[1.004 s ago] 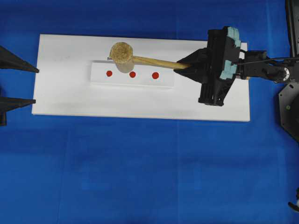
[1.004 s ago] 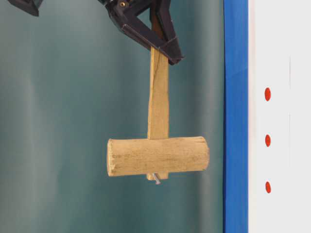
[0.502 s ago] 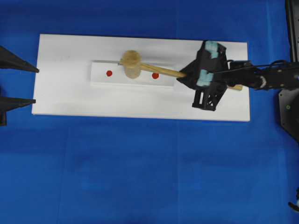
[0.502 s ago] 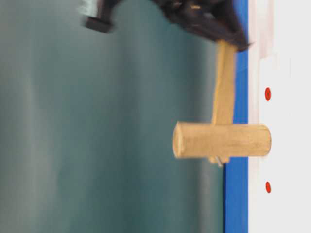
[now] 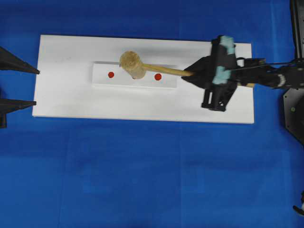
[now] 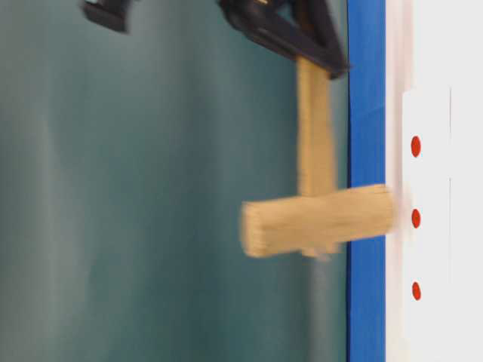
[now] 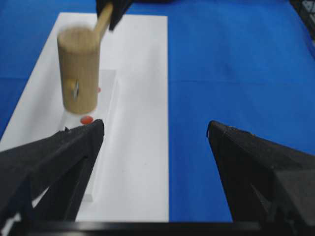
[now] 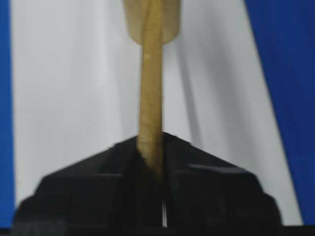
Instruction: Hit the mark with a hammer.
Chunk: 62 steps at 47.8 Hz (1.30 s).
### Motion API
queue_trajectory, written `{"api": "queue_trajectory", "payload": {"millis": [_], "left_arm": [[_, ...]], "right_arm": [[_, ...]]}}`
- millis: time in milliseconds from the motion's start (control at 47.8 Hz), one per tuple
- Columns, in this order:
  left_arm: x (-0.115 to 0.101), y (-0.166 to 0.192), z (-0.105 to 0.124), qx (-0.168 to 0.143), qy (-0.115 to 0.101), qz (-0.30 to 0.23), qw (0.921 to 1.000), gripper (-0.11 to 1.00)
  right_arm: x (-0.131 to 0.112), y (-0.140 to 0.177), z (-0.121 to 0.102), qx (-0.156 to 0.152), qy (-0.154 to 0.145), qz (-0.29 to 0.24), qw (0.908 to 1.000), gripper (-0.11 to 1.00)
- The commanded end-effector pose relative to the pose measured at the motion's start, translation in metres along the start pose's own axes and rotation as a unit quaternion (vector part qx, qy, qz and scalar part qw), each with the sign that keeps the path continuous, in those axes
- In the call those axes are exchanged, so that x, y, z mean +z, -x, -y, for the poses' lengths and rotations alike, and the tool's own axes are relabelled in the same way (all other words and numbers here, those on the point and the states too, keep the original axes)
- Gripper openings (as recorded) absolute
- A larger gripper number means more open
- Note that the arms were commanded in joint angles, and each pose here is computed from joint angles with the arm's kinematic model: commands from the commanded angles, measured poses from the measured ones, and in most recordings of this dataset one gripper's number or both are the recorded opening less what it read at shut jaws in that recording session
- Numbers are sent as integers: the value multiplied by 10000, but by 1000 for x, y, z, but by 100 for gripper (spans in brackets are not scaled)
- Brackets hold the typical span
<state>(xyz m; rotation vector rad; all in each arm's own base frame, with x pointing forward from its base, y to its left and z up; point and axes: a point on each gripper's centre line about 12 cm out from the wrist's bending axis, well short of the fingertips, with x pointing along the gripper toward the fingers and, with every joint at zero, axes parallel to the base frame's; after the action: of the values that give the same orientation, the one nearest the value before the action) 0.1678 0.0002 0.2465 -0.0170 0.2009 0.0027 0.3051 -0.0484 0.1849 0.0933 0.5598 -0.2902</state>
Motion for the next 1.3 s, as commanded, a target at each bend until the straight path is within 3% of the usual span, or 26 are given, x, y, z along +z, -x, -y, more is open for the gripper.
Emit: {"api": "queue_trajectory", "payload": {"millis": [0, 251, 565, 732, 962, 1087, 1276], "left_arm": [[4, -1, 0, 7, 9, 38, 10000, 84], [4, -1, 0, 7, 9, 46, 10000, 84], [4, -1, 0, 7, 9, 46, 10000, 84], [4, -1, 0, 7, 9, 61, 10000, 84], [4, 0, 0, 7, 9, 69, 10000, 84], [4, 0, 0, -1, 8, 69, 10000, 84], [4, 0, 0, -1, 15, 61, 10000, 84]], "right_arm": [[16, 20, 2, 35, -59, 410, 9991, 3], [16, 56, 8, 74, -137, 852, 9962, 3], [13, 59, 11, 15, -125, 882, 9960, 3], [-10, 46, 15, -176, -99, 501, 9985, 3], [-62, 13, 10, -120, -104, -704, 9974, 3], [-62, 10, 8, -55, -126, -779, 9969, 3], [-44, 19, 10, -94, -148, -383, 9991, 2]]}}
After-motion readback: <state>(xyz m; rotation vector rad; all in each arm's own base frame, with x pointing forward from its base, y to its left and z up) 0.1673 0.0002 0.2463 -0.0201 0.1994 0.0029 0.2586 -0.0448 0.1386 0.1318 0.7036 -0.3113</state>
